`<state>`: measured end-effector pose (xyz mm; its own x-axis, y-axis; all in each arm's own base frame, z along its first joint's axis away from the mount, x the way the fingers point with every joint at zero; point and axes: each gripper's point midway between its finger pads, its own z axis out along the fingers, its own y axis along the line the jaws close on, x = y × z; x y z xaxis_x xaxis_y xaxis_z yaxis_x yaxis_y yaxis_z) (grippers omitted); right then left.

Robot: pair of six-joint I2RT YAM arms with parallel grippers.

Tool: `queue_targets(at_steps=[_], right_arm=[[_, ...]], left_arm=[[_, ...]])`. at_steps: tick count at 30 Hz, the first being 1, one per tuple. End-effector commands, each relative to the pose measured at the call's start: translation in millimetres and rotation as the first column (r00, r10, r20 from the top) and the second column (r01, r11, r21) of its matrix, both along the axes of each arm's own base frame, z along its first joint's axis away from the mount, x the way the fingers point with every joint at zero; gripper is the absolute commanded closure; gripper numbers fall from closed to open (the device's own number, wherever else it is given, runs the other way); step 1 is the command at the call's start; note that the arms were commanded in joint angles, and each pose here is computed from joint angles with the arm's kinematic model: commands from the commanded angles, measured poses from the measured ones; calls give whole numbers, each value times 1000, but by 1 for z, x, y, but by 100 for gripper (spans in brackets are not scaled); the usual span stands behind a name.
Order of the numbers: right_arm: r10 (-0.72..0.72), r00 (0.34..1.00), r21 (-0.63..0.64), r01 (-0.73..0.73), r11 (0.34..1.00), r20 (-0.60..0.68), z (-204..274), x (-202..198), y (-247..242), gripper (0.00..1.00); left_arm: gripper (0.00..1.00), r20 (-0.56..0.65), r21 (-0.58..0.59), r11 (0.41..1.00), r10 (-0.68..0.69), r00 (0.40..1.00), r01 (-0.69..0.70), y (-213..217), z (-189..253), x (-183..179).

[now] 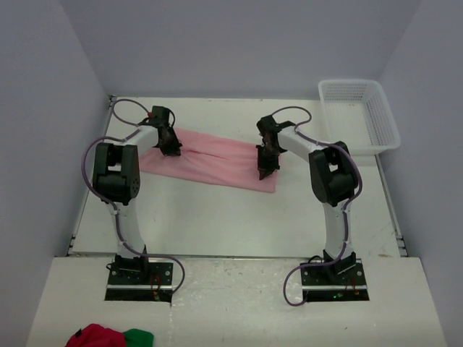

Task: Fold and stack the t-shirts
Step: Rotate the tshirt 90 degrees

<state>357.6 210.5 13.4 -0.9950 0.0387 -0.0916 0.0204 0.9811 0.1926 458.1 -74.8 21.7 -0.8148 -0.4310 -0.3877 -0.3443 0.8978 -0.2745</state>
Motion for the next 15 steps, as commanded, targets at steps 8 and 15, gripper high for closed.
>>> queue_targets(at_steps=[8,15], right_arm=[[-32,998,-25,30,999,-50,-2,-38,-12,100],[24,997,-15,-26,1000,-70,-3,-84,5,100]], left_arm=[[100,23,-69,997,-25,999,26,-16,-19,27],[100,66,-86,990,-110,992,116,-29,-19,51]])
